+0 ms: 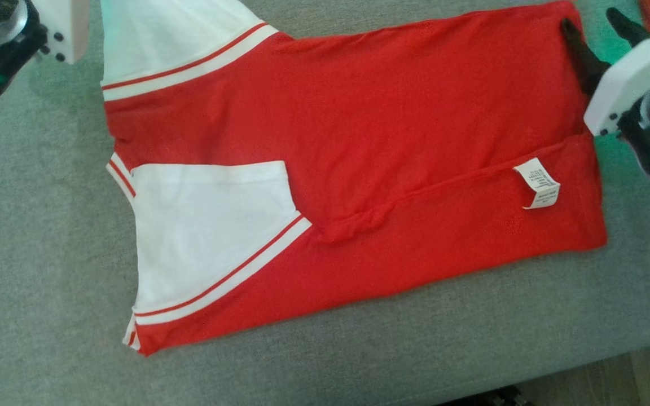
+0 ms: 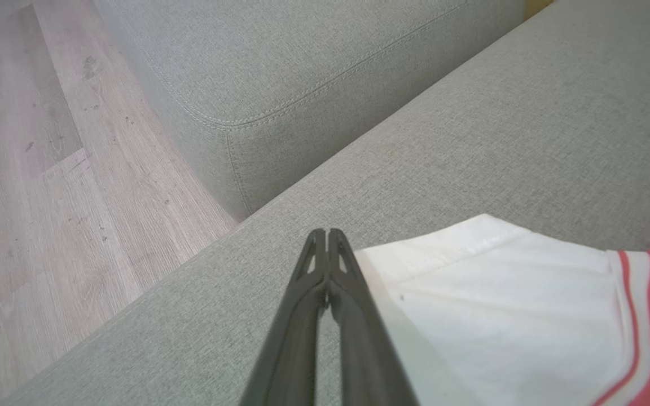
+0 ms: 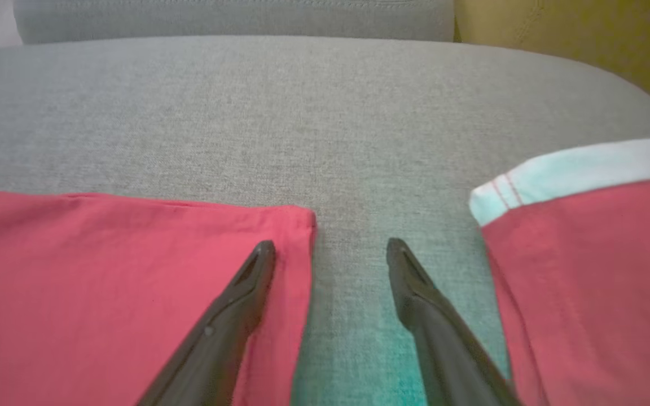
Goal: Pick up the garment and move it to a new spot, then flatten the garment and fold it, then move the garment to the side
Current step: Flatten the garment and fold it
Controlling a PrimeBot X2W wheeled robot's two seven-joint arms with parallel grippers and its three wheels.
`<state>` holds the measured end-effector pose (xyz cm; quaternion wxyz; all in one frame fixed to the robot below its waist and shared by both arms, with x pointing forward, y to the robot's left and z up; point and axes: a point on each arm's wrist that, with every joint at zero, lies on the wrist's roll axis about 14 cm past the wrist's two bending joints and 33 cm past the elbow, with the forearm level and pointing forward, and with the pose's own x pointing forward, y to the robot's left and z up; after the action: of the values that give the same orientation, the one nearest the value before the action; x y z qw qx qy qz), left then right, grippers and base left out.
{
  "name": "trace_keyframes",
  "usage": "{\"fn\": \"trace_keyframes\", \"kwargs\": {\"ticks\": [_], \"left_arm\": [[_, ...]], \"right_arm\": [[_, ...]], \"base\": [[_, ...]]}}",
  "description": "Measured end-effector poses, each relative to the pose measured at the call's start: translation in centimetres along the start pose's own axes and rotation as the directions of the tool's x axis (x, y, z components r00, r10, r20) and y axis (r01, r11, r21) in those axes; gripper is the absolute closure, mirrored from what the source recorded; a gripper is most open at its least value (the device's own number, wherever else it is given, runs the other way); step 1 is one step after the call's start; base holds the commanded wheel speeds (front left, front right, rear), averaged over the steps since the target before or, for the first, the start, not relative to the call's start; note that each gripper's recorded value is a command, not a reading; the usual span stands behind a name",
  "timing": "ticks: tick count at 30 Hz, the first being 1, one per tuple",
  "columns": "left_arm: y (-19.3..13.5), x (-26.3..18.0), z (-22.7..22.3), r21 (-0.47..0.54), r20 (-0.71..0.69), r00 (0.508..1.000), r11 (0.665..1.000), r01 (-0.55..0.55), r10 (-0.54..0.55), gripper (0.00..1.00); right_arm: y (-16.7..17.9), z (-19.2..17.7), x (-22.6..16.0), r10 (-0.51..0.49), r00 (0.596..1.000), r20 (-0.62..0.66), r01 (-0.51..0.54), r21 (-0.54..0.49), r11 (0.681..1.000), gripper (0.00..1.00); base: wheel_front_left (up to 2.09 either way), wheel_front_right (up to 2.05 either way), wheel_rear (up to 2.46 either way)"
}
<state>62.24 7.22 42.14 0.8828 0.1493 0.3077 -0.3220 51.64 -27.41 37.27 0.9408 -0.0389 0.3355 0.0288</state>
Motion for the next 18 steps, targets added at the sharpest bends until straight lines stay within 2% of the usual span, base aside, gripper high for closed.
{"fn": "trace_keyframes", "kwargs": {"ticks": [4,5,6,7,8,9,11,18], "left_arm": [[0.1,0.0,-0.4,0.011,-0.007,1.0,1.0,0.002,-0.002,1.0],[0.0,0.0,-0.6,0.009,-0.009,1.0,1.0,0.004,-0.004,1.0],[0.0,0.0,-0.7,0.009,-0.009,1.0,1.0,0.005,-0.005,1.0],[0.0,0.0,-0.8,0.007,-0.011,1.0,1.0,0.006,-0.006,1.0],[0.0,-0.1,-0.8,0.008,-0.012,1.0,1.0,0.006,-0.006,1.0],[0.1,-0.1,-0.9,0.009,-0.014,1.0,1.0,0.007,-0.007,1.0],[0.1,-0.2,-0.8,0.012,-0.01,1.0,1.0,0.008,-0.008,1.0],[0.1,-0.7,-0.3,0.025,0.03,1.0,1.0,0.003,-0.004,1.0]], "right_arm": [[0.2,0.0,1.2,0.008,0.999,-0.049,-0.01,-0.043,0.999,0.0],[0.2,0.0,1.5,0.01,0.998,-0.058,-0.013,-0.055,0.998,0.04],[0.3,0.1,1.7,0.012,0.998,-0.063,-0.016,-0.065,0.998,0.13],[0.4,0.2,1.9,0.015,0.998,-0.067,-0.02,-0.066,0.998,0.25],[0.5,0.2,2.0,0.018,0.997,-0.074,-0.023,-0.072,0.997,0.59],[0.6,0.1,2.2,0.02,0.997,-0.081,-0.027,-0.081,0.996,0.7],[0.7,0.1,2.4,0.026,0.995,-0.092,-0.035,-0.089,0.995,1.0],[0.8,0.3,2.2,0.039,0.997,-0.071,-0.047,-0.11,0.993,1.0]], "base": [[0.0,0.0,0.0],[0.0,0.0,0.0],[0.0,0.0,0.0],[0.0,0.0,0.0],[0.0,0.0,0.0],[0.0,0.0,0.0],[0.0,0.0,0.0],[0.0,0.0,0.0]]}}
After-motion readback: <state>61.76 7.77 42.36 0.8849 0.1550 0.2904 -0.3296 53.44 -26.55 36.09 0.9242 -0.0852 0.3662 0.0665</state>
